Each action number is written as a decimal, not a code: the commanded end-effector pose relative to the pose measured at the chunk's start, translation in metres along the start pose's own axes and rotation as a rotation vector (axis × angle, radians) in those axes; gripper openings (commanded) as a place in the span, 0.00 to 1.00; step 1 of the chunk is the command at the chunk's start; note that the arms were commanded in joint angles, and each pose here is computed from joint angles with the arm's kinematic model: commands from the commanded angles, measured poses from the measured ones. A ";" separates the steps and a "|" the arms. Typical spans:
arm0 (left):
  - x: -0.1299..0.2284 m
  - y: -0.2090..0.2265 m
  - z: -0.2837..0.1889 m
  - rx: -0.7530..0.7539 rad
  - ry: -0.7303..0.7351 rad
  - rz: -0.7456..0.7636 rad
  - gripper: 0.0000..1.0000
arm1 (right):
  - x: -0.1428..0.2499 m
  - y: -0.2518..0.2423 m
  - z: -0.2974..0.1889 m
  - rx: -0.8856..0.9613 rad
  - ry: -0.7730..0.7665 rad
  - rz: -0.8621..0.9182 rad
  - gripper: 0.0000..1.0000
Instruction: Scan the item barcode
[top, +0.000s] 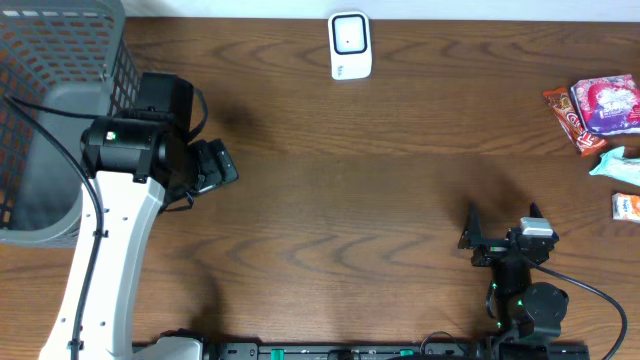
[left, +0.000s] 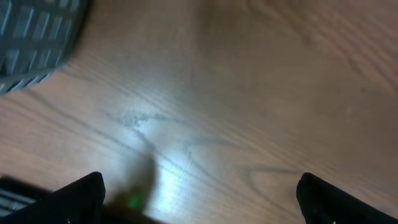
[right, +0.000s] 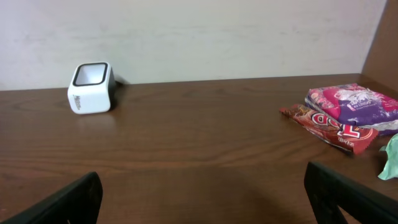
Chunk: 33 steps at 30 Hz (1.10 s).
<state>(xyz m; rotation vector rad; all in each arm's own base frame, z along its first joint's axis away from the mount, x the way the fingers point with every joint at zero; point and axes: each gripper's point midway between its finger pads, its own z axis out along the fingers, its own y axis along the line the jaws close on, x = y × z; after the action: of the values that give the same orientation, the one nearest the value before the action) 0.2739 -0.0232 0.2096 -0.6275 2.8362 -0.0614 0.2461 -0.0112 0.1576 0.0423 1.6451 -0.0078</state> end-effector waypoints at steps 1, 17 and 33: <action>-0.001 0.005 -0.006 0.010 -0.059 0.002 0.98 | 0.001 0.002 0.000 -0.007 -0.001 -0.012 0.99; 0.027 -0.003 0.021 0.269 -0.363 0.220 0.98 | 0.001 0.002 0.000 -0.007 -0.002 -0.012 0.99; 0.060 0.014 0.006 0.417 -0.665 0.224 0.98 | 0.001 0.002 0.000 -0.007 -0.002 -0.012 0.99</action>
<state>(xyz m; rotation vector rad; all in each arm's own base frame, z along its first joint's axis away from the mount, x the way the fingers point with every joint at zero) 0.2221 -0.0359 0.1814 -0.2041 2.1987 -0.3207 0.2461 -0.0113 0.1579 0.0425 1.6440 -0.0081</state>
